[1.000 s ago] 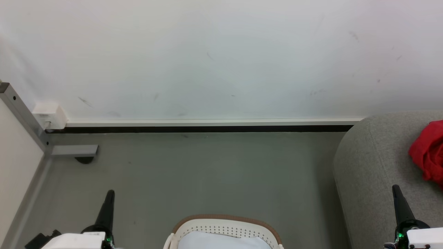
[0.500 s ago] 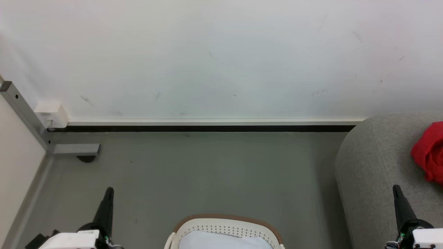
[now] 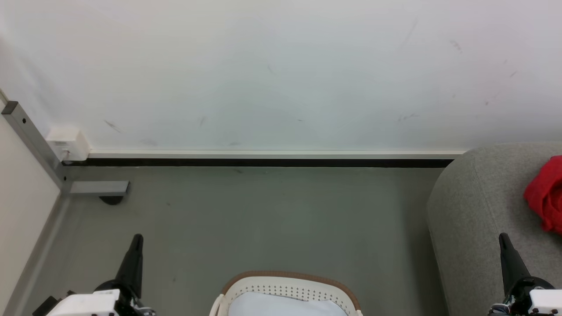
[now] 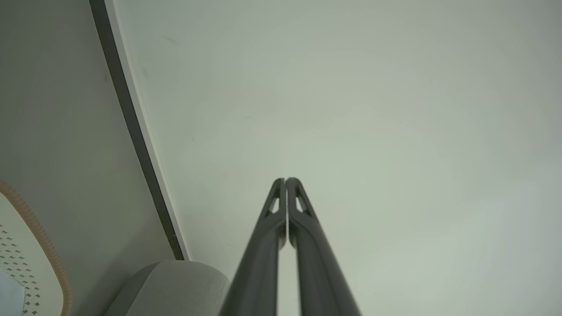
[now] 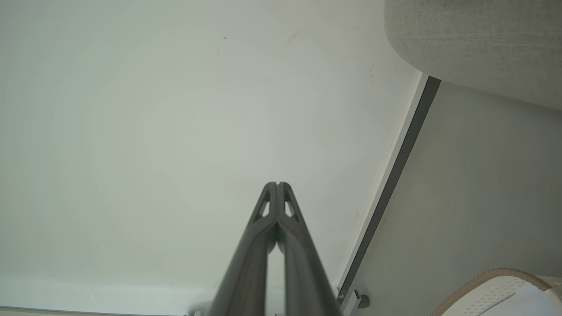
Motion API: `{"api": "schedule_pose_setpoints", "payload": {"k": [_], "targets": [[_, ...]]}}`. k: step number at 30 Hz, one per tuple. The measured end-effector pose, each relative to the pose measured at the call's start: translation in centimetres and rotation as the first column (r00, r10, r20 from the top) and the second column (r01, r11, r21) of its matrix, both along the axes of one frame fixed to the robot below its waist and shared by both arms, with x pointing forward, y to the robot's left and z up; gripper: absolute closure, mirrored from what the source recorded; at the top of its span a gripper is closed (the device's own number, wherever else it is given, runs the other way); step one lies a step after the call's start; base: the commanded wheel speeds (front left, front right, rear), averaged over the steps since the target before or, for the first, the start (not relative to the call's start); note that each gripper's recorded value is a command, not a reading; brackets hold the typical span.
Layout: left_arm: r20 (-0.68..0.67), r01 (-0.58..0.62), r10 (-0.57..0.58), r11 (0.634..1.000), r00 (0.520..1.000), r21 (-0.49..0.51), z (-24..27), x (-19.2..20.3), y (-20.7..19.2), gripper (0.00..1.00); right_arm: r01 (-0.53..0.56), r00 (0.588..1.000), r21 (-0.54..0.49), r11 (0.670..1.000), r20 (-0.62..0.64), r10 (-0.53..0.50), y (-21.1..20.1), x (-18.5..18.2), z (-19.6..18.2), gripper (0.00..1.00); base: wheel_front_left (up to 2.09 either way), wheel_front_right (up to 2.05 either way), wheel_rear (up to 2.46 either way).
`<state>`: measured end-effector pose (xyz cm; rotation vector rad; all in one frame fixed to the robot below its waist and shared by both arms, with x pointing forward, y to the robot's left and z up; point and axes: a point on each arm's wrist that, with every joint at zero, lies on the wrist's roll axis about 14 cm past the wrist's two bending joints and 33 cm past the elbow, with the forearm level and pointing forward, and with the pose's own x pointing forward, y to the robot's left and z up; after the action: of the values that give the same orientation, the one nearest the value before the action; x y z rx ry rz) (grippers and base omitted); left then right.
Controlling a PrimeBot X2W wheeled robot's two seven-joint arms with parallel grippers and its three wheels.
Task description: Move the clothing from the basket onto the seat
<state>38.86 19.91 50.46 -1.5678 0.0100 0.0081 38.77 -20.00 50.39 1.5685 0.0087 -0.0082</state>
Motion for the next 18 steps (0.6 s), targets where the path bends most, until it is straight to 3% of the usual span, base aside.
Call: {"api": "schedule_pose_setpoints", "payload": {"k": [18], "targets": [[0.004, -0.001, 0.001, 1.0, 1.0, -0.004, 0.11, 0.04, 0.02, 1.0, 0.0, 1.0, 0.006, 1.0, 0.005, 0.0, 0.01, 0.11, 0.18, 1.0, 0.0, 0.0, 0.0]]}}
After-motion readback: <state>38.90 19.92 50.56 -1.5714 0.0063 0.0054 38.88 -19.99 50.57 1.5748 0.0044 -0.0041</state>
